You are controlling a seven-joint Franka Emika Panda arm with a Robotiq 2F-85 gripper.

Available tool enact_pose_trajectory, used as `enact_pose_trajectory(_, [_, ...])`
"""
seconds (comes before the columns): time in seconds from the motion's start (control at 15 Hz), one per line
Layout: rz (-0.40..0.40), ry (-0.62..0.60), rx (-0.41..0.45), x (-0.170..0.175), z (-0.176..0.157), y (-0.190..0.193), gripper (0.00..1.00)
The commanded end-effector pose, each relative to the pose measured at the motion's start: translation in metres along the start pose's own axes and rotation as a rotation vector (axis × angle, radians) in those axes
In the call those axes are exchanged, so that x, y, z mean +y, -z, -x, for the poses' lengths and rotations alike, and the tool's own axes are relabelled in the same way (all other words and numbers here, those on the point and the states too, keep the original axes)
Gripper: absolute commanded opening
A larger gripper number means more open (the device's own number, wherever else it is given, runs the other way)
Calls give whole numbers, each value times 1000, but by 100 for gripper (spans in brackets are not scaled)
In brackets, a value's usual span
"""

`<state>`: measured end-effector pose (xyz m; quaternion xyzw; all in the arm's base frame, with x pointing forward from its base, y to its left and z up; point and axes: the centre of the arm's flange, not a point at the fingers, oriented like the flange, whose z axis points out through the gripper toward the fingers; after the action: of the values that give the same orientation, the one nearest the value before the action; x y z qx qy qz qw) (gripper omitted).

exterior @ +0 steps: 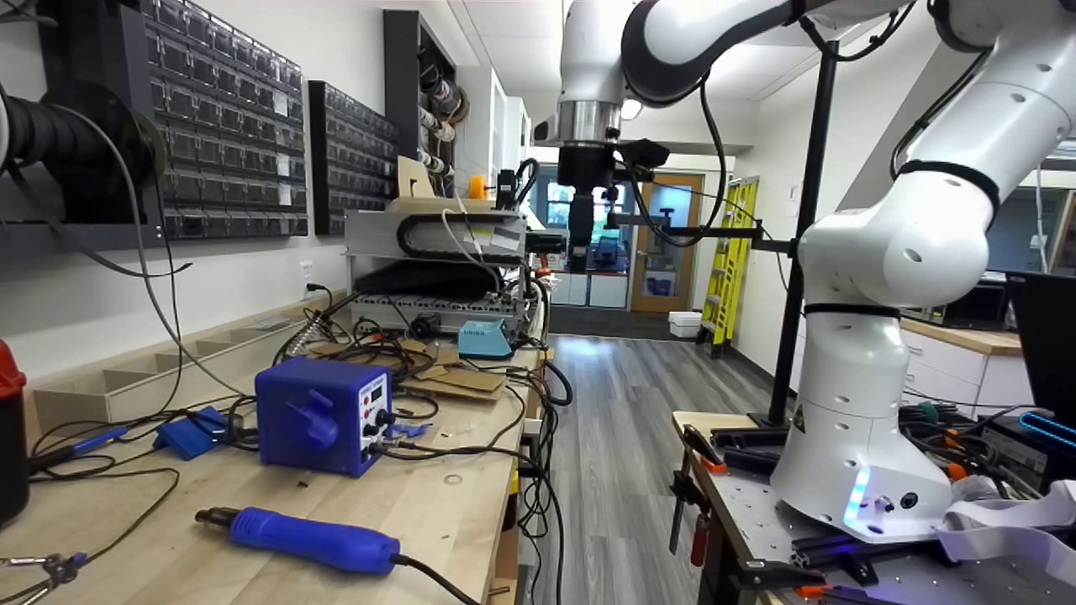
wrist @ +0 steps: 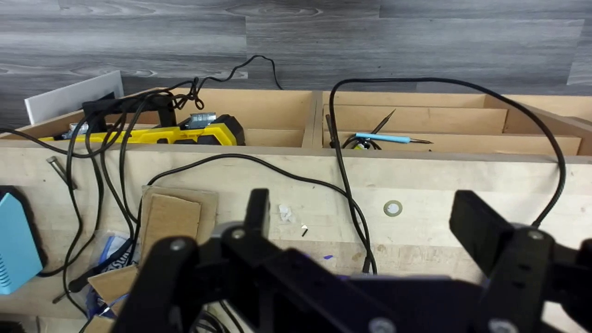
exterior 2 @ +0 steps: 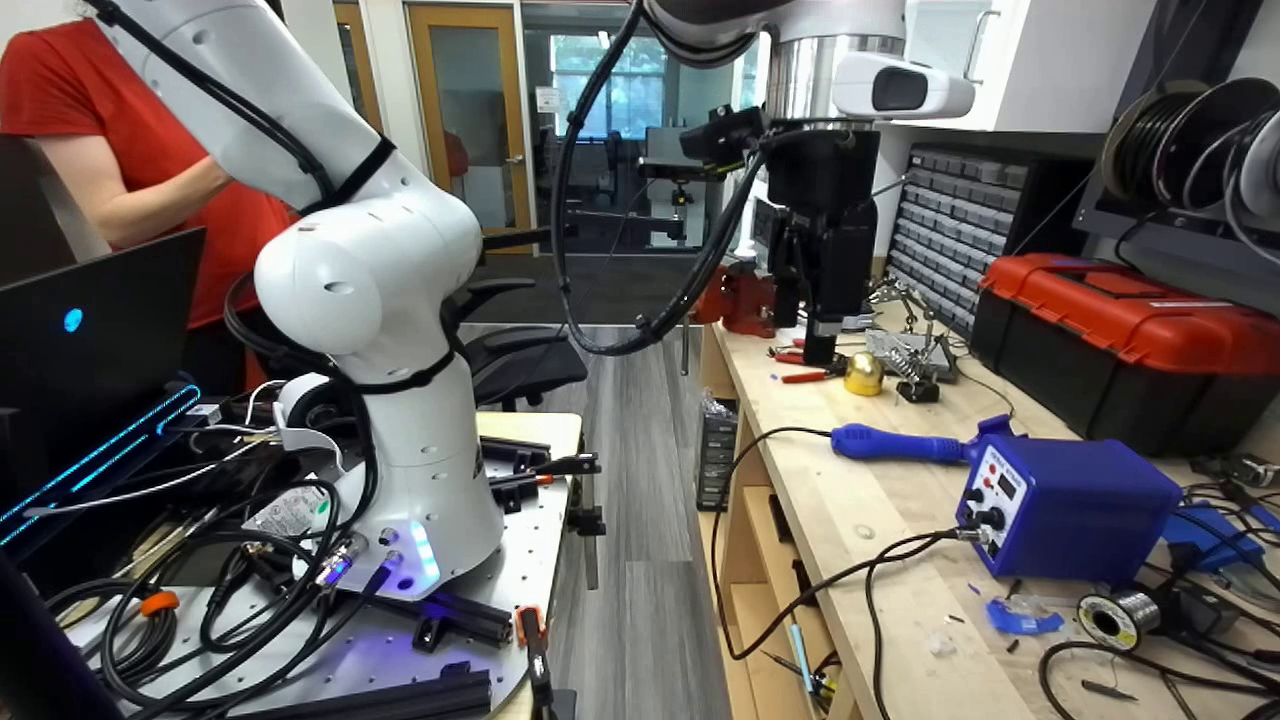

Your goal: Pick the soldering pump and put it on the side of the soldering station

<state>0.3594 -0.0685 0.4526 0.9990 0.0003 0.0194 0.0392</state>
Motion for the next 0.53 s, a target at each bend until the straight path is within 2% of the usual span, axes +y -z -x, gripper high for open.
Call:
enact_pose_trajectory(0.0, [36, -89, 7, -36, -21, -22, 100])
enact_pose_trajectory(0.47, [38, -192, 75, -95, -59, -58, 100])
